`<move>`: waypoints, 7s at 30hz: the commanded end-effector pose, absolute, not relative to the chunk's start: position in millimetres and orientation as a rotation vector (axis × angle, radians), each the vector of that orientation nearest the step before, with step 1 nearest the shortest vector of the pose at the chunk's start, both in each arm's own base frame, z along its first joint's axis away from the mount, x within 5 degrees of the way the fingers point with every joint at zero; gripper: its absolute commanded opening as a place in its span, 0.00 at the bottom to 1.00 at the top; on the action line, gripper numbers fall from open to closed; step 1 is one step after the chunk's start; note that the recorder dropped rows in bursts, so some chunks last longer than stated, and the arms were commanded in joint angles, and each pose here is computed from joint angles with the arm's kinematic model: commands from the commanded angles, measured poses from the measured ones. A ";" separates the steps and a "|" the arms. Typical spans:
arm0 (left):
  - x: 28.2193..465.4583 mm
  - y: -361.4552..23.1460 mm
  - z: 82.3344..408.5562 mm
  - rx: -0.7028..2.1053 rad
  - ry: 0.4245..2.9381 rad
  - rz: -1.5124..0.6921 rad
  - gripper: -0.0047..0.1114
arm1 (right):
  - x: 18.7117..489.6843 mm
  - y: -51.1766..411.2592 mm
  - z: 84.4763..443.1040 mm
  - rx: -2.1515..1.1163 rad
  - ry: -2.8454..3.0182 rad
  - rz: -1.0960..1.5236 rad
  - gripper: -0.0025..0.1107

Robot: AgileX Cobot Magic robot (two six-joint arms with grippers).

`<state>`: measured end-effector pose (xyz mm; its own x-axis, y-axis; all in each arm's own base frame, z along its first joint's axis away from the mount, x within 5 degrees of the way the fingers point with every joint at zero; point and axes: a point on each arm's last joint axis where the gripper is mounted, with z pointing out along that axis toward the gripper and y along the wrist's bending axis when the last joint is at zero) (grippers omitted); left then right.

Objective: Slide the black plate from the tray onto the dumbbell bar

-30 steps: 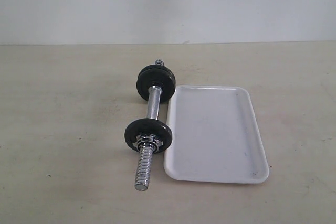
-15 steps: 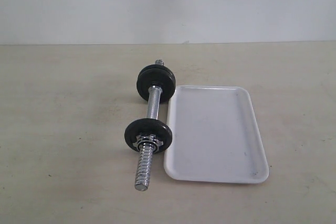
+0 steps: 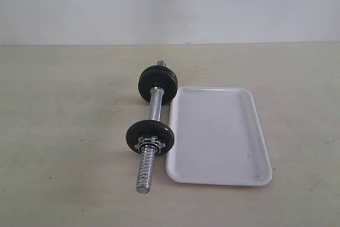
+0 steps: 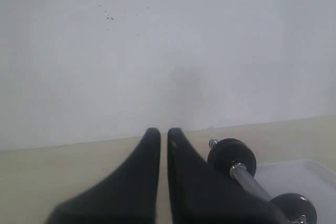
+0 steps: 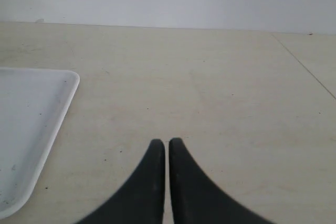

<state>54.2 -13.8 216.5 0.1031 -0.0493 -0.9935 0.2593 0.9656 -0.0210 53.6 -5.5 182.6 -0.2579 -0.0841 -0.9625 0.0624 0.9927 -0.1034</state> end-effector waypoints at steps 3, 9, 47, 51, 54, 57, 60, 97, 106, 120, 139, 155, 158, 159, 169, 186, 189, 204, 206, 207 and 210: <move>54.4 -12.7 216.2 0.156 1.446 -0.226 0.08 | 53.5 -5.3 183.4 -0.022 1.816 -0.140 0.03; 54.4 -12.7 216.2 0.156 1.446 -0.226 0.08 | 53.5 -5.3 183.4 -0.022 1.816 -0.140 0.03; 54.6 -13.0 193.6 0.206 1.688 -0.059 0.08 | 53.5 -5.3 183.4 -0.022 1.816 -0.140 0.03; 56.0 -7.8 203.5 0.062 1.590 -0.098 0.08 | 53.5 -5.3 183.4 -0.022 1.816 -0.140 0.03; 56.2 -5.7 206.1 0.030 1.562 -0.095 0.08 | 53.5 -5.3 183.4 -0.022 1.816 -0.140 0.03; 56.4 -0.7 201.5 0.036 1.612 0.000 0.08 | 53.5 -5.3 183.4 -0.022 1.816 -0.140 0.03; 53.7 7.4 184.0 -0.181 1.798 -0.042 0.08 | 53.5 -5.3 183.4 -0.022 1.816 -0.140 0.03; 54.1 -1.3 184.7 0.005 1.799 -0.034 0.08 | 53.5 -5.4 183.4 -0.020 1.816 -0.141 0.03; 54.1 -1.3 184.7 0.005 1.799 -0.034 0.08 | 53.8 0.4 183.4 -0.118 1.810 -0.064 0.03; 54.1 3.1 184.9 -0.067 1.796 0.024 0.08 | 53.7 3.7 183.4 -0.173 1.806 -0.021 0.03; 54.1 3.1 184.9 -0.067 1.796 0.024 0.08 | 53.7 3.7 183.4 -0.173 1.806 -0.021 0.03; 54.1 3.1 184.9 -0.067 1.796 0.024 0.08 | 53.7 3.6 183.4 -0.172 1.806 -0.021 0.03; 54.1 3.1 184.9 -0.067 1.796 0.024 0.08 | 53.7 3.6 183.4 -0.172 1.806 -0.021 0.03; 54.1 3.1 184.9 -0.067 1.796 0.024 0.08 | 53.7 3.6 183.4 -0.172 1.806 -0.021 0.03; 54.1 3.1 184.9 -0.067 1.796 0.024 0.08 | 53.7 3.6 183.4 -0.172 1.806 -0.021 0.03; 54.1 3.1 184.9 -0.067 1.796 0.024 0.08 | 53.7 3.6 183.4 -0.172 1.806 -0.021 0.03; 54.1 3.1 184.9 -0.067 1.796 0.024 0.08 | 53.7 3.6 183.4 -0.172 1.806 -0.021 0.03; 54.1 3.1 184.9 -0.067 1.796 0.024 0.08 | 53.7 3.6 183.4 -0.172 1.806 -0.021 0.03; 54.1 3.1 184.9 -0.067 1.796 0.024 0.08 | 53.7 3.6 183.4 -0.172 1.806 -0.021 0.03; 54.1 3.1 184.9 -0.067 1.796 0.024 0.08 | 53.7 3.6 183.4 -0.172 1.806 -0.021 0.03; 54.1 3.1 184.9 -0.067 1.796 0.024 0.08 | 53.7 3.6 183.4 -0.172 1.806 -0.021 0.03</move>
<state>53.8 3.1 183.1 -0.2418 -0.0304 -0.9698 -0.0568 0.9982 -0.0171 53.8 3.7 182.6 -0.2402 -0.1240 -0.9628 -0.1064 0.9892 -0.1008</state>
